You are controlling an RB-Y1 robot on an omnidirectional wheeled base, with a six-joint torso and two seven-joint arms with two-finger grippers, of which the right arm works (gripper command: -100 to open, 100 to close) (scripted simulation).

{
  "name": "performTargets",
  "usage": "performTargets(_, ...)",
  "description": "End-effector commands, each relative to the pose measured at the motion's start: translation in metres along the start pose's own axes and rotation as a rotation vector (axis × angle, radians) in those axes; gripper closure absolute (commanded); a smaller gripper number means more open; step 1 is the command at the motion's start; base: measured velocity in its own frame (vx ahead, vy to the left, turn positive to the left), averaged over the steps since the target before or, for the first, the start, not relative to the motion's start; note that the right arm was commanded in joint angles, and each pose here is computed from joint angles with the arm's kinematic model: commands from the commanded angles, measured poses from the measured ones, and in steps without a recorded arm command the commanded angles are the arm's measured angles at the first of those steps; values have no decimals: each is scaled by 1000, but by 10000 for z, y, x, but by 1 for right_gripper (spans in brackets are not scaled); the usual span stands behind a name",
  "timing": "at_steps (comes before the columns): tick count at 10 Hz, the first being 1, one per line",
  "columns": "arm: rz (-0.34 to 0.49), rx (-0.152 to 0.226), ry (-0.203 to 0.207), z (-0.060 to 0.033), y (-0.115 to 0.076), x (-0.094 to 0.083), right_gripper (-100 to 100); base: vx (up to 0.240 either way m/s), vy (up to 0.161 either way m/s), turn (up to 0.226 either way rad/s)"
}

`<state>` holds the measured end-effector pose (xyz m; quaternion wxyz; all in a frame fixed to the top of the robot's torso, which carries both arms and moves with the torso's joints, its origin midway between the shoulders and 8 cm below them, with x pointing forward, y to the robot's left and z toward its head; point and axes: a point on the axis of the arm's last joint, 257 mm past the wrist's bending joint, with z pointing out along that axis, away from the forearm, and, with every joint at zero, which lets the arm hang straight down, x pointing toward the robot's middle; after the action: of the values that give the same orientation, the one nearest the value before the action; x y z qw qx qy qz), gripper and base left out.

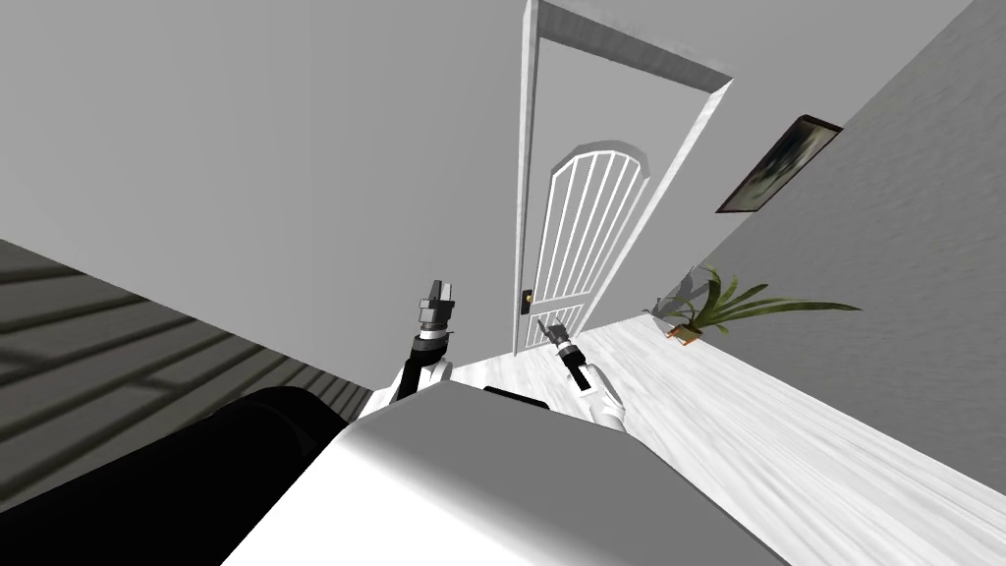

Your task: Pull the door open

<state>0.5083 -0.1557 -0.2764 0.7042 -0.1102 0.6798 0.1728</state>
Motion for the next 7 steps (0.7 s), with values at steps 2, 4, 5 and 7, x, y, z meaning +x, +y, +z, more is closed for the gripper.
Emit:
performTargets(2,-59,-26,40,49,68,157,-100,188,42,-13)
performTargets(4,-59,-25,41,47,69,159,-100,95,32,-4)
performTargets(5,-61,-12,47,-22,-116,185,-100,70,133,146)
performTargets(7,-59,7,52,-111,-348,196,-100,120,173,87)
